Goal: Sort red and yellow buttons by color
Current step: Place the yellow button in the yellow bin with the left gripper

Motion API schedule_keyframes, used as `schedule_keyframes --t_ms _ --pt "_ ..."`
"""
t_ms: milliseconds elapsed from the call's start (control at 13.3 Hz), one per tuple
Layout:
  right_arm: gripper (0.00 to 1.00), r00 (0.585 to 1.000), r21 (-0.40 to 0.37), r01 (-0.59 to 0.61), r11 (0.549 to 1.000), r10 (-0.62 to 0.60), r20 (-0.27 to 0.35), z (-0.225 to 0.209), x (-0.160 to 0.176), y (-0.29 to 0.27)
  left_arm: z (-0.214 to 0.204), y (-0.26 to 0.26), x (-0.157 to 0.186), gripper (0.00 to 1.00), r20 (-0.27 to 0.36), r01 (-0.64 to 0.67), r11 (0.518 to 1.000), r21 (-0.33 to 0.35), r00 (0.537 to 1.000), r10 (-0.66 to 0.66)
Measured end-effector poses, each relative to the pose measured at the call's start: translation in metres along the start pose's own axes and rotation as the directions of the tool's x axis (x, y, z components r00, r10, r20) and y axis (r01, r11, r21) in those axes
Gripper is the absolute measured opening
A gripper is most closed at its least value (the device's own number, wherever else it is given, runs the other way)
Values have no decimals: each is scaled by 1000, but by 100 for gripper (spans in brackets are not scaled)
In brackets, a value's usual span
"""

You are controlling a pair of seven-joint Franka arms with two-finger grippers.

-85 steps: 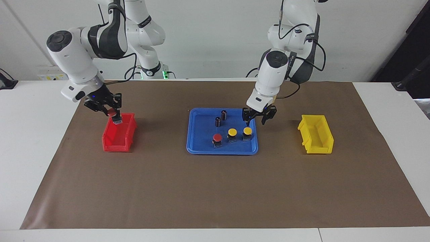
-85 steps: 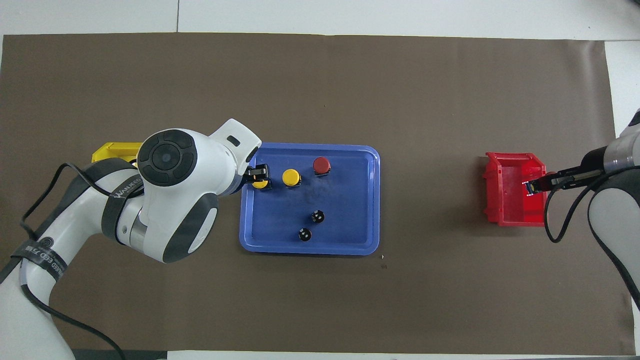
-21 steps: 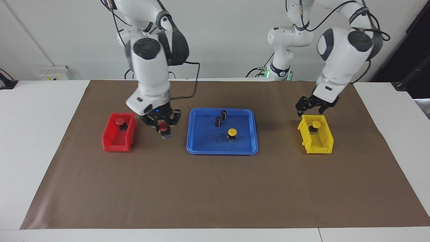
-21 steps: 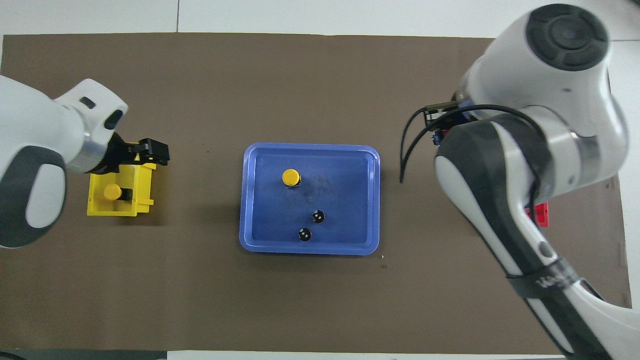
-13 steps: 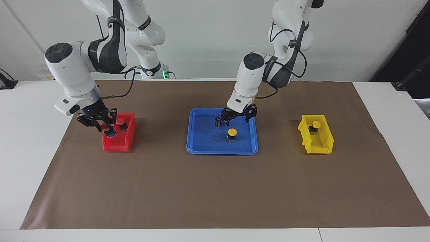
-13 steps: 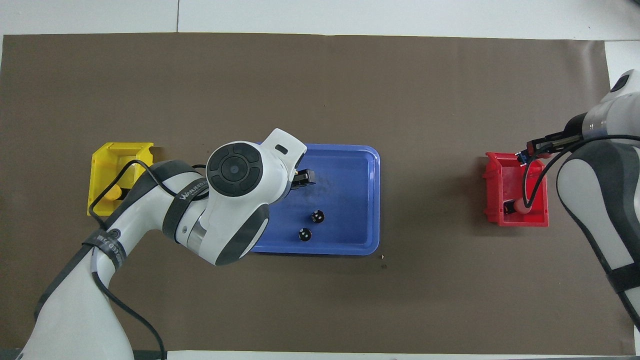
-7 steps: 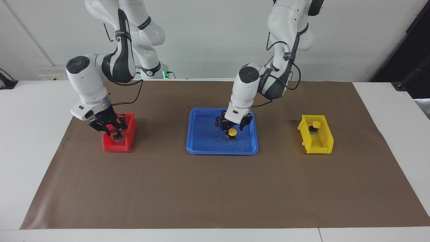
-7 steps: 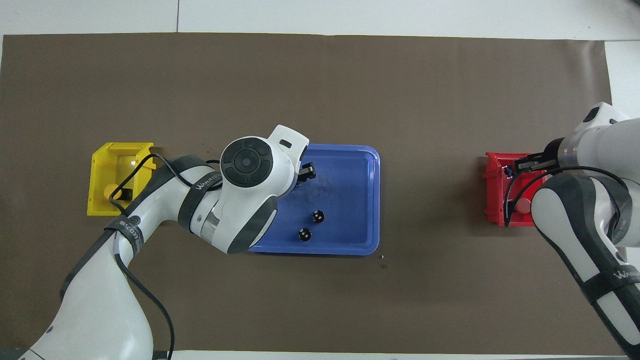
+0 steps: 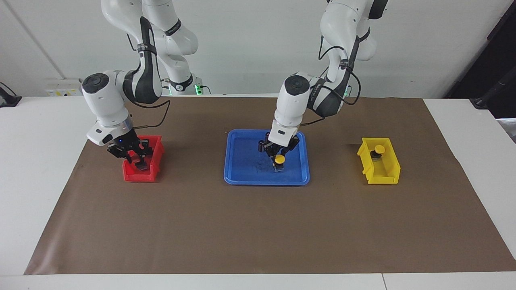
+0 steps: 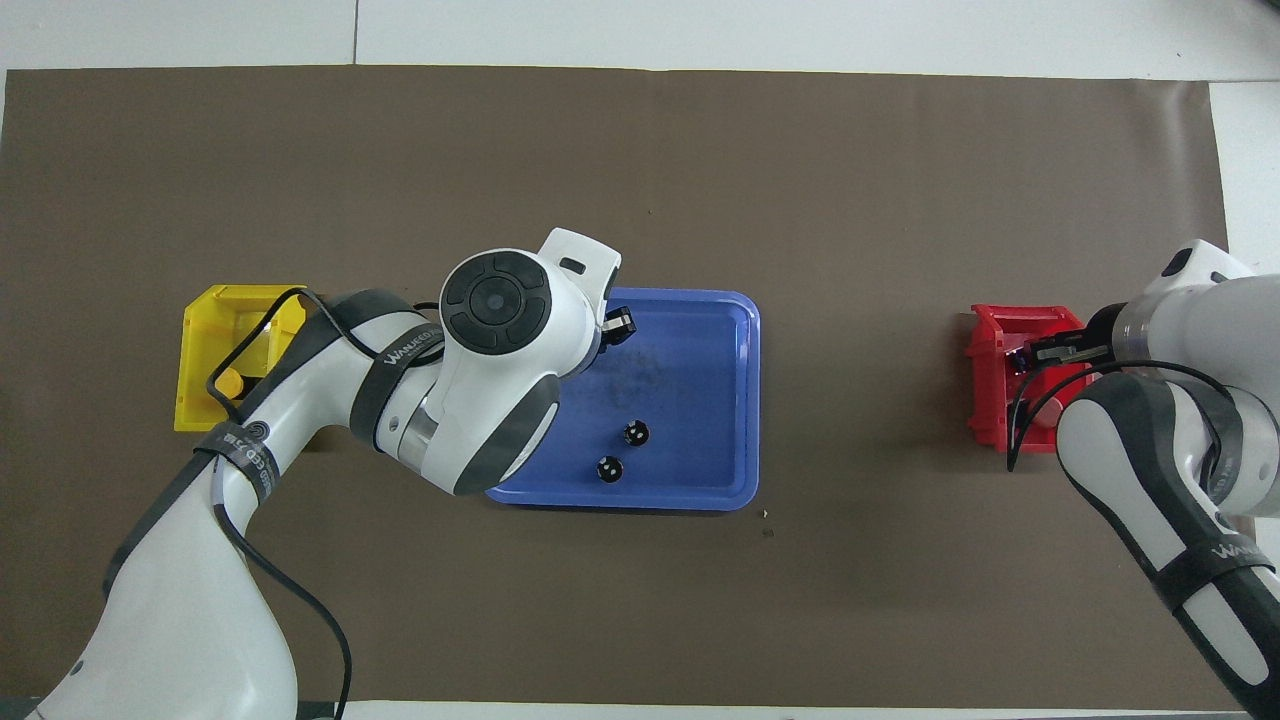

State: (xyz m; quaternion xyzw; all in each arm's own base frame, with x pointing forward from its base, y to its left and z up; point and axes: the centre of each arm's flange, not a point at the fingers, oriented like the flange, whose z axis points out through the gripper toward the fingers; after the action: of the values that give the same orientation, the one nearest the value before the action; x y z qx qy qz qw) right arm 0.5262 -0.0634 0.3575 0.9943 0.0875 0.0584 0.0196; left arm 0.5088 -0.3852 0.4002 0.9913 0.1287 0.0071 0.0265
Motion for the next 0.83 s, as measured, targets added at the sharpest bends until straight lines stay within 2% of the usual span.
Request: schedule_keyframes --t_ms 226,528,678,829 --pt "41 1000 0 1 1000 -1 -3 6 -4 -3 -58 -71 57 39 47 -116 992 58 992 114" --pt "43 1000 1 1 1000 -1 -3 10 -6 -4 -107 -237 144 39 79 -276 960 51 959 271" --pt "63 1000 3 1 1000 -1 9 1 -1 -2 -108 -302 169 39 86 -310 950 42 948 305" --pt "85 998 16 5 1000 -6 54 -34 18 0 -99 -333 177 39 90 -321 946 38 944 317"
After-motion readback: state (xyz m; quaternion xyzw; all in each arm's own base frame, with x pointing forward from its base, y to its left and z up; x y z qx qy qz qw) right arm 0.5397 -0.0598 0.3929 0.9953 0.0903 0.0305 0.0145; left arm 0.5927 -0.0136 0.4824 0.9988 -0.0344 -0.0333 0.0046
